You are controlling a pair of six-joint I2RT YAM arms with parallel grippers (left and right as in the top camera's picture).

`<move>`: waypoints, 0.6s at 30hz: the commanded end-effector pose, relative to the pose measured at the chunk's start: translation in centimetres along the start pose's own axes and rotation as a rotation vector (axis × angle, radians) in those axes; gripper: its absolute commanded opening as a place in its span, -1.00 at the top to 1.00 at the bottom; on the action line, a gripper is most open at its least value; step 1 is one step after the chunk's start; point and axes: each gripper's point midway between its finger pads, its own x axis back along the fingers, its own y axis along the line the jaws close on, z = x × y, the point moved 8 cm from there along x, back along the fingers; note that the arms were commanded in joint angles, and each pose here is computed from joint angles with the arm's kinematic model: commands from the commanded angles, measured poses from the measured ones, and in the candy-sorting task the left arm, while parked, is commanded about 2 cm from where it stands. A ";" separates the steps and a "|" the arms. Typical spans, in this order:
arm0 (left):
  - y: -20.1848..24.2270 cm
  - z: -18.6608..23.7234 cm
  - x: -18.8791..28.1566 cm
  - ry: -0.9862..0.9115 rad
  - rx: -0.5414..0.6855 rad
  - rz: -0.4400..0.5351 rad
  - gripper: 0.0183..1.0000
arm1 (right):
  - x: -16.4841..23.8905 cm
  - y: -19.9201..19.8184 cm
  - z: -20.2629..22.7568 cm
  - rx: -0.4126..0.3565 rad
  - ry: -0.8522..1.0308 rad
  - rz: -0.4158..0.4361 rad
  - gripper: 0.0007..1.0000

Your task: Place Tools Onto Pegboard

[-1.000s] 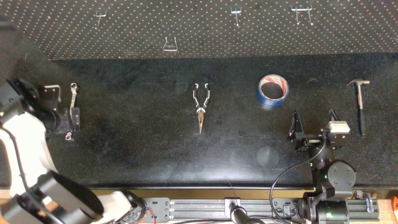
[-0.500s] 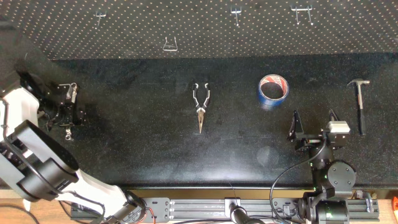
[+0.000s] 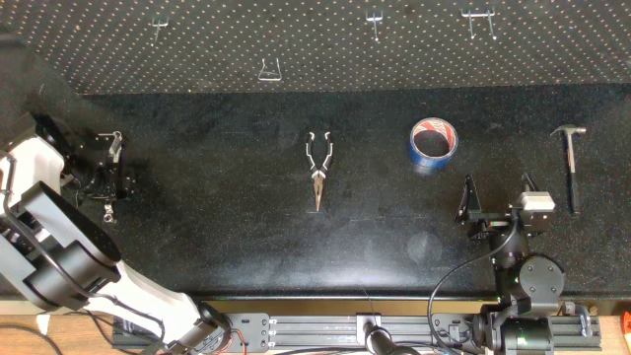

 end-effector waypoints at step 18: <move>-9.0 1.3 20.2 -0.872 0.126 -0.240 0.98 | 0.0 0.0 0.1 -0.010 0.000 0.001 -0.95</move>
